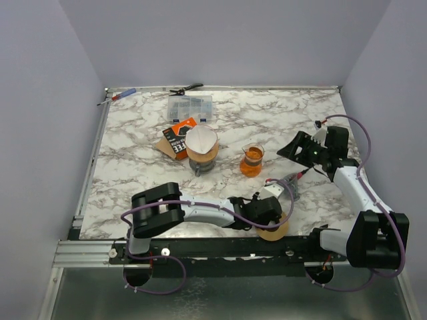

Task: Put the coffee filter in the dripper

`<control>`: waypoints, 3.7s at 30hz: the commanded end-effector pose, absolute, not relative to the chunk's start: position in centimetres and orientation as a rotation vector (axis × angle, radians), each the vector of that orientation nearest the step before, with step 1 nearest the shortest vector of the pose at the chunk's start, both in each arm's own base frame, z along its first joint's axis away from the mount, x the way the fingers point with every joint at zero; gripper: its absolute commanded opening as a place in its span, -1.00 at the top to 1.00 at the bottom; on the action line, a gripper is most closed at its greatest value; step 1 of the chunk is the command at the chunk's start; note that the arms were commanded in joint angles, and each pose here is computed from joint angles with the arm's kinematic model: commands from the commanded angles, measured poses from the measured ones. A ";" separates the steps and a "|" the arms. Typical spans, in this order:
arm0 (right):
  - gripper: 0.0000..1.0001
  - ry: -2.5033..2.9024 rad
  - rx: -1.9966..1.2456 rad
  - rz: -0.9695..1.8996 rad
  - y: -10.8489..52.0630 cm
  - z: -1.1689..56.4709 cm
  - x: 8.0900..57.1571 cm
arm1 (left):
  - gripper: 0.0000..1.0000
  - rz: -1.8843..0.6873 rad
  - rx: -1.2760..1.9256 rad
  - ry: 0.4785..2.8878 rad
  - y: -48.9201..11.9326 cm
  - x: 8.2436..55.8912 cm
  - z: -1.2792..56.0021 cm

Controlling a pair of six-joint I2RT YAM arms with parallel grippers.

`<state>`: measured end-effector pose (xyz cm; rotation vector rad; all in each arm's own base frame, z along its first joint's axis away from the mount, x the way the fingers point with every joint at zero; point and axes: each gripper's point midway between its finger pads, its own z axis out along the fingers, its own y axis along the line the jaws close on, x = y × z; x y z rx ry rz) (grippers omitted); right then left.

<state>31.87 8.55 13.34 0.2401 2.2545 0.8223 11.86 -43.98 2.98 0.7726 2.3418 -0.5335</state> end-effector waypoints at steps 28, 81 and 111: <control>-0.85 2.012 -0.006 1.108 12.4 23.3 29.9 | 0.28 -0.779 0.419 2.155 -34.5 21.4 17.0; 0.99 2.246 -0.297 1.400 25.6 17.4 23.5 | -0.76 -0.792 0.265 2.078 -29.8 23.8 20.6; 1.00 2.234 -0.300 1.304 23.9 18.9 25.6 | -0.98 -0.540 0.269 1.782 -23.5 31.2 35.0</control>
